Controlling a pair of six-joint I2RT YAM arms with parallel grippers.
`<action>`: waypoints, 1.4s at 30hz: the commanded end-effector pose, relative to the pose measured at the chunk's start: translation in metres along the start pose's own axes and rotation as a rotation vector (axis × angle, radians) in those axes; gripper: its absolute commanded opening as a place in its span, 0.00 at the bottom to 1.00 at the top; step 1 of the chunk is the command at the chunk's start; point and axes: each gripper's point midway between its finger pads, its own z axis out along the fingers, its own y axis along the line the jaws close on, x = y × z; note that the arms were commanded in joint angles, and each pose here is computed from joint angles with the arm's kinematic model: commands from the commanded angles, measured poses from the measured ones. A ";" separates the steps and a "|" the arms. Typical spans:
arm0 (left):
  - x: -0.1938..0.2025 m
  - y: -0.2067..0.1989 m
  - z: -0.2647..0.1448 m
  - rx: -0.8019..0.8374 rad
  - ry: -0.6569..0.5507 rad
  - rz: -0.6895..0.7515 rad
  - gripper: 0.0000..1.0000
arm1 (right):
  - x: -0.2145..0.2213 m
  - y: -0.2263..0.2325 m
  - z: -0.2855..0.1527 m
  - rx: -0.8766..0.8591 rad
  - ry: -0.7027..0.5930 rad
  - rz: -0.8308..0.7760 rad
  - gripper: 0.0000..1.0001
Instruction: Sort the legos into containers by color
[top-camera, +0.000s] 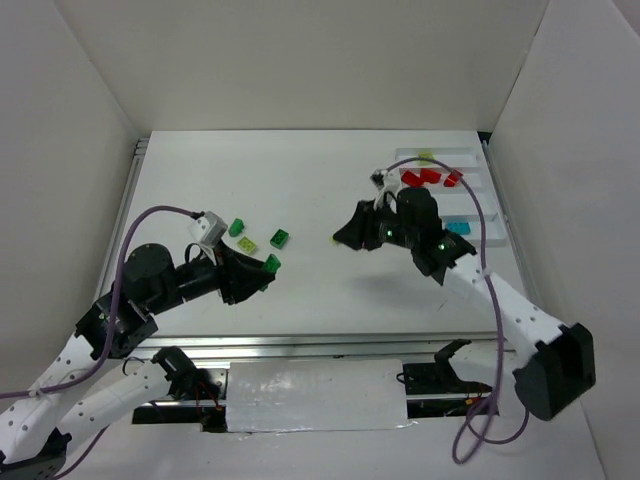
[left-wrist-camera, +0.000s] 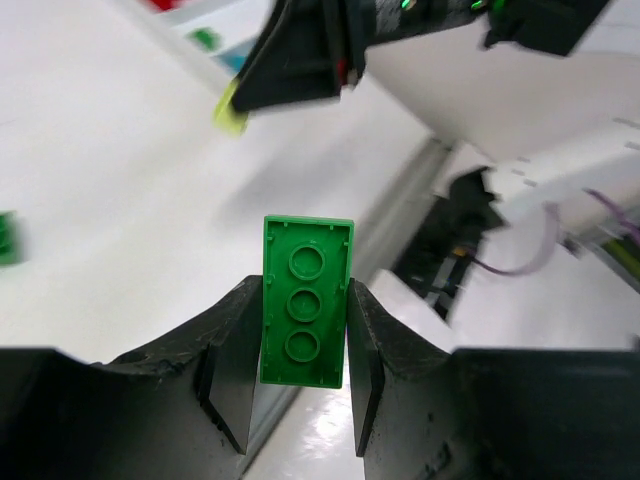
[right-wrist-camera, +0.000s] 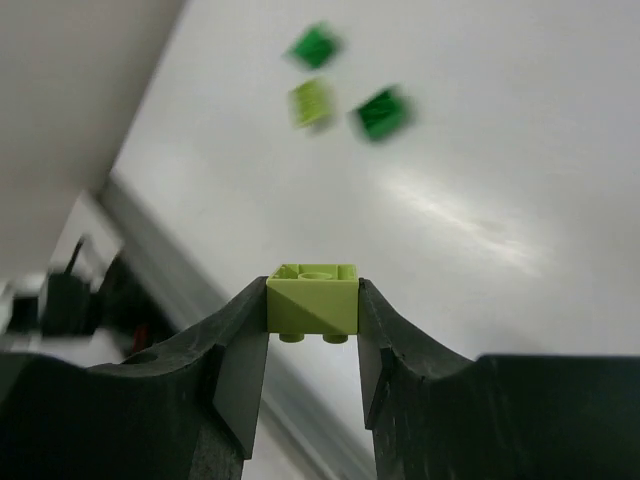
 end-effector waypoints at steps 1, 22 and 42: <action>0.001 0.061 -0.011 -0.345 0.011 0.024 0.00 | -0.038 -0.110 -0.007 0.488 -0.096 0.255 0.00; 0.033 0.069 -0.013 -0.343 0.095 0.065 0.00 | -0.182 -0.461 -0.026 1.070 -0.464 0.760 0.07; 0.039 0.069 -0.008 -0.328 0.122 0.058 0.00 | -0.170 -0.492 0.020 0.885 -0.482 0.847 0.64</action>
